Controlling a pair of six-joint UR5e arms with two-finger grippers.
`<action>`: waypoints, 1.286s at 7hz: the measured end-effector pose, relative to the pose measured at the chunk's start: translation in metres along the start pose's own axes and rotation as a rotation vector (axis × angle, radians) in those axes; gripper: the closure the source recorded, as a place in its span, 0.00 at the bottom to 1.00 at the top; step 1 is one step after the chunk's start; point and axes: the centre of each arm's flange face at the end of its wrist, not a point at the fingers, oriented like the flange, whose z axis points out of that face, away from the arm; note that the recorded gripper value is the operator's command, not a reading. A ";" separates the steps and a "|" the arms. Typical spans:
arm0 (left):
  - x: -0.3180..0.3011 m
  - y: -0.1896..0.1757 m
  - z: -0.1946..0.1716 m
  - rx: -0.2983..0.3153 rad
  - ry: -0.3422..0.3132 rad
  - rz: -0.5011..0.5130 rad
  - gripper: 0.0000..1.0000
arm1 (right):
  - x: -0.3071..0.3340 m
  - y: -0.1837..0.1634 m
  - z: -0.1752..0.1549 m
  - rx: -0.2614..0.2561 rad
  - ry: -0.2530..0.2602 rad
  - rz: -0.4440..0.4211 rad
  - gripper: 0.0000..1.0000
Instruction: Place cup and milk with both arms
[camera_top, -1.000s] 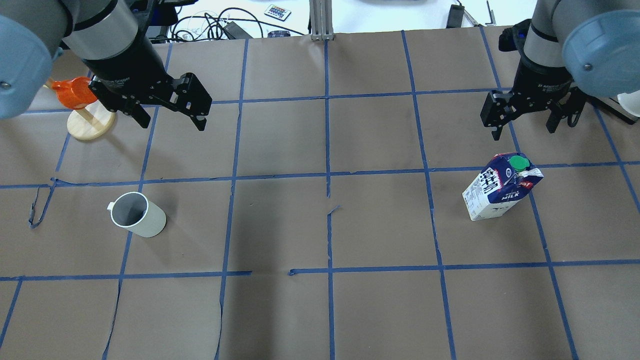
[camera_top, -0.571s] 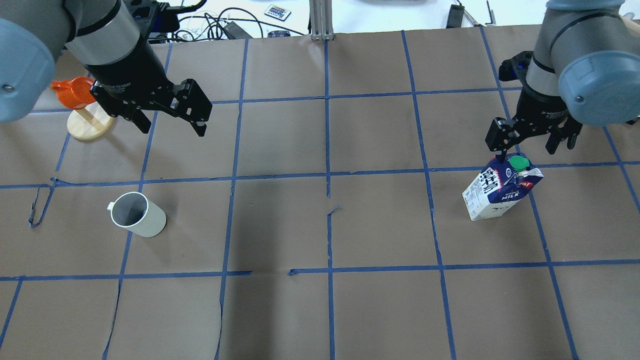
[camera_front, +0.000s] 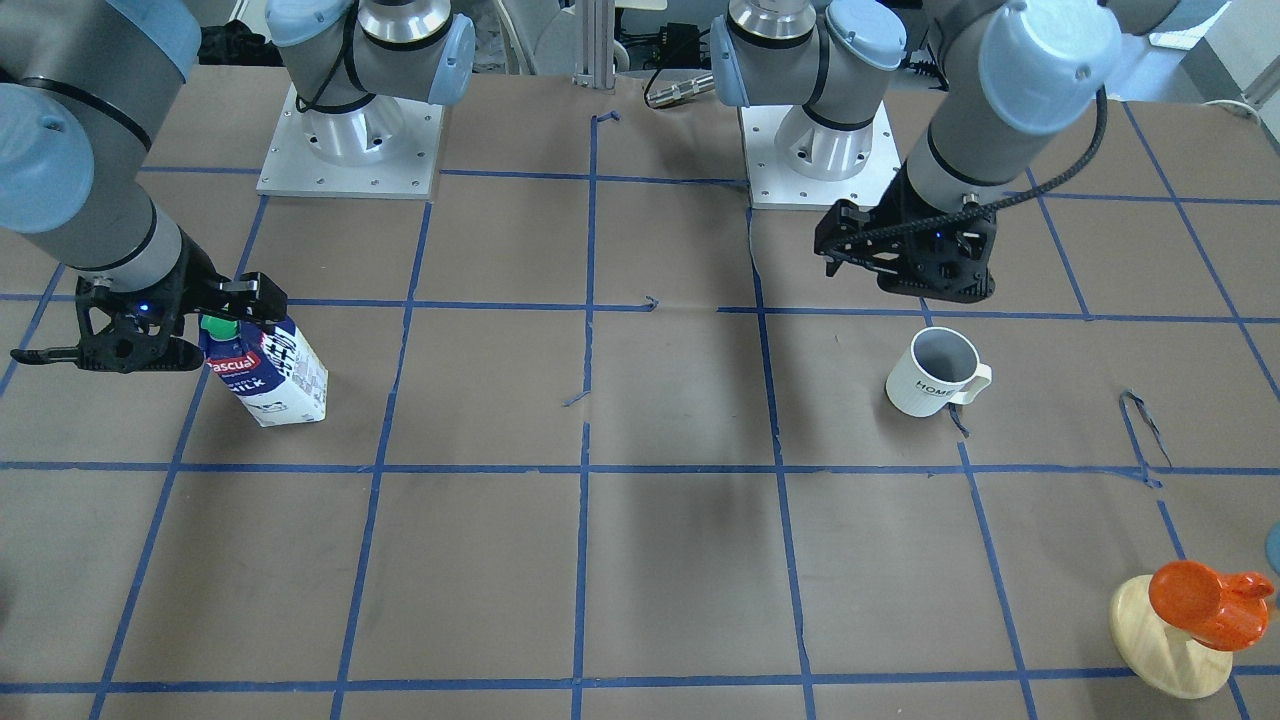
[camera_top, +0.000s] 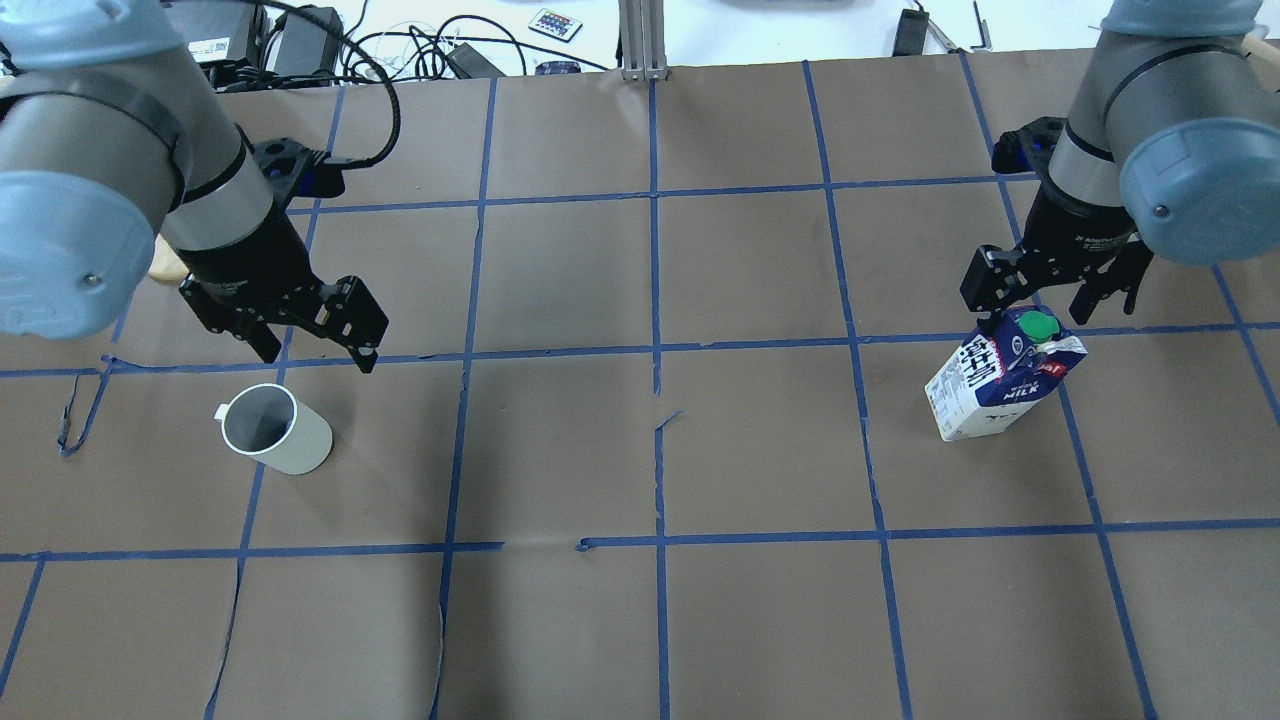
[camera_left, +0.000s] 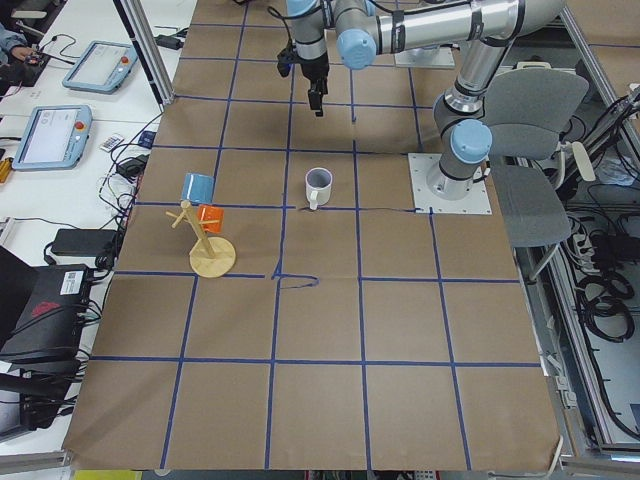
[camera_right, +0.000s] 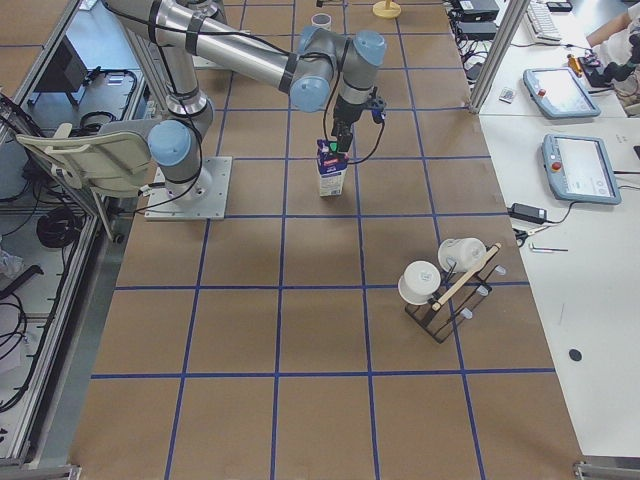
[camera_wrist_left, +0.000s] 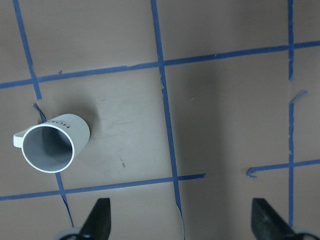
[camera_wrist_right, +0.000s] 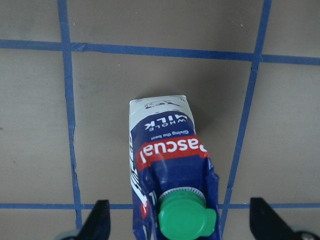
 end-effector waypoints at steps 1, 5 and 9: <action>-0.031 0.004 0.041 -0.005 -0.006 0.058 0.00 | -0.001 0.001 0.003 -0.004 -0.002 -0.004 0.12; -0.085 0.016 0.121 -0.015 -0.114 0.177 0.25 | 0.000 0.001 0.006 -0.009 0.003 -0.023 0.37; -0.078 0.011 0.125 0.013 -0.074 0.173 1.00 | 0.001 0.002 0.006 -0.018 0.006 -0.021 0.87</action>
